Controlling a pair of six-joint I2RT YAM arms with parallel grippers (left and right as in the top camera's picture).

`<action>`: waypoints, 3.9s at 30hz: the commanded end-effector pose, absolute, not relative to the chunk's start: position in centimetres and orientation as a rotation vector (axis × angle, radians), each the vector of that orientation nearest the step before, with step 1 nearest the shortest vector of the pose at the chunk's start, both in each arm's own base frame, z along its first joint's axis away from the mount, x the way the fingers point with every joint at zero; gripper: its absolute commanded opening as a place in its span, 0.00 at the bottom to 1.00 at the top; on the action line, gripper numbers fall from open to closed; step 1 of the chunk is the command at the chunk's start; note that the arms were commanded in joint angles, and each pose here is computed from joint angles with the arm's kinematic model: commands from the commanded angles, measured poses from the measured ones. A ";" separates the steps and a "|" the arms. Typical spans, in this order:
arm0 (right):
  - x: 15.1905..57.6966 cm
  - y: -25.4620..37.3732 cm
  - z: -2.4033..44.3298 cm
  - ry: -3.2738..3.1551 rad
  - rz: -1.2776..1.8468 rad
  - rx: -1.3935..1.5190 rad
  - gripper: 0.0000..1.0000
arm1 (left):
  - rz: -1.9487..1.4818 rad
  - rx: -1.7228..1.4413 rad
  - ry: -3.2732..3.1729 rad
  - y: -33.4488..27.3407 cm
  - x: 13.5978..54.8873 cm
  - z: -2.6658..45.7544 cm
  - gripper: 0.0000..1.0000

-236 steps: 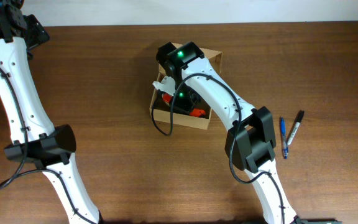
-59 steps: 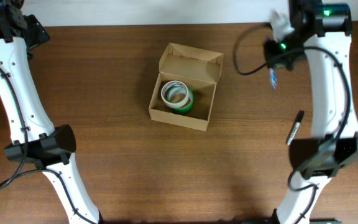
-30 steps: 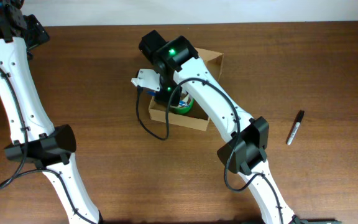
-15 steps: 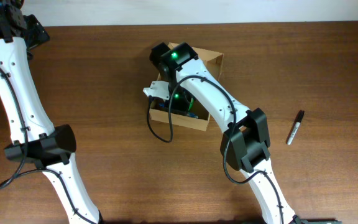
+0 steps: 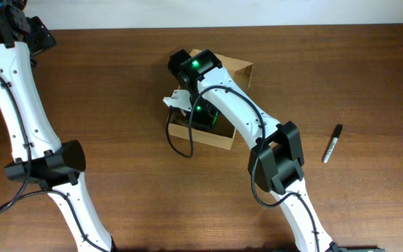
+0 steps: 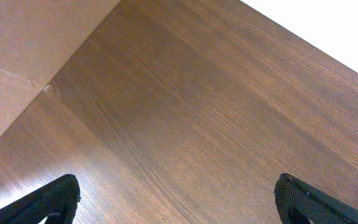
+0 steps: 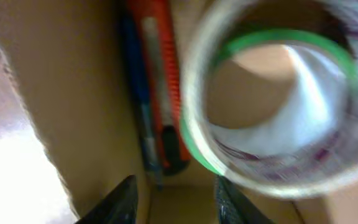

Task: Pack container
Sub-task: 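Carry the blue pen into the box and release it, then move the right gripper to the black marker and grasp it, then carry the black marker into the box and release it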

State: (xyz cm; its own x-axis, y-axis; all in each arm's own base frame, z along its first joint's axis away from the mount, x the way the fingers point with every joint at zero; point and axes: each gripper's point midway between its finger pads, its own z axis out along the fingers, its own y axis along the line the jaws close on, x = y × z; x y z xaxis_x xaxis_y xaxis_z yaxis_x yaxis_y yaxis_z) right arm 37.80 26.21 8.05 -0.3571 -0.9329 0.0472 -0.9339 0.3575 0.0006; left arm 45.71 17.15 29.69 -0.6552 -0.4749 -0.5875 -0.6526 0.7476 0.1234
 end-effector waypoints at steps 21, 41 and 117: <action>34.3 -10.2 23.2 -3.573 0.250 -0.440 0.56 | 0.446 -0.845 2.389 17.3 45.0 30.9 1.00; 31.8 -10.5 4.8 -3.170 -0.015 -0.781 0.56 | 0.446 -0.845 2.389 17.3 45.0 30.9 1.00; 37.1 25.4 15.2 -2.700 -0.035 1.875 0.04 | 0.446 -0.845 2.388 17.3 45.1 30.9 1.00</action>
